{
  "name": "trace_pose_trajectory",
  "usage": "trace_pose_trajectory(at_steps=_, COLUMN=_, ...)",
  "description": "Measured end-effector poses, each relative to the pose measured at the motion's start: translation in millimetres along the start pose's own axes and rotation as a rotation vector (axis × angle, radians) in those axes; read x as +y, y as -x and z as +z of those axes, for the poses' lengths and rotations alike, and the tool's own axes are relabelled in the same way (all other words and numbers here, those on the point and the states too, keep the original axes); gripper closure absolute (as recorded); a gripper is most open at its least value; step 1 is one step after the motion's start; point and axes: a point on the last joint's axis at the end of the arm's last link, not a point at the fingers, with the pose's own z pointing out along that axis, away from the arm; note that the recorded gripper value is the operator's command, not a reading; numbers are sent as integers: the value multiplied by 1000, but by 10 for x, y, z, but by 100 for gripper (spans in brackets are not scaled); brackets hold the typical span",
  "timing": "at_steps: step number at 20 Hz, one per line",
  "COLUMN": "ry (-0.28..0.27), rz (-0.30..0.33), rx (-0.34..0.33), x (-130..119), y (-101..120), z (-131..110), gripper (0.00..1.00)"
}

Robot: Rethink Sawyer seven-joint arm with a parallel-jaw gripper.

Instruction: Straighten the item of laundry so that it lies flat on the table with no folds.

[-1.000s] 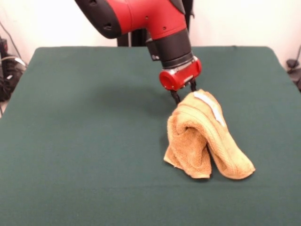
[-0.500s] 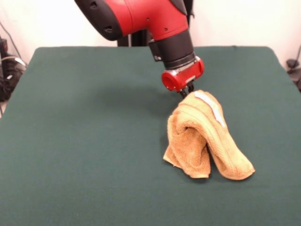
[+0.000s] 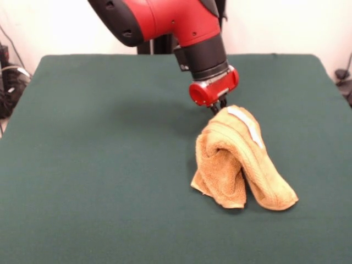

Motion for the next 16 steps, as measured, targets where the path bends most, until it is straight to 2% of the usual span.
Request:
trace_pose_trajectory(at_steps=3, ry=-9, rz=-9, rx=23, x=-17, y=30, z=-60, gripper=100)
trace_pose_trajectory(at_steps=8, ry=-44, rz=-74, rx=121, x=14, y=232, z=-276, gripper=100)
trace_pose_trajectory(at_steps=11, ry=-81, rz=-124, rx=180, x=3, y=386, z=-413, gripper=100)
trace_pose_trajectory(at_steps=16, ry=-145, rz=-166, rx=239, x=-107, y=528, z=-644, gripper=100)
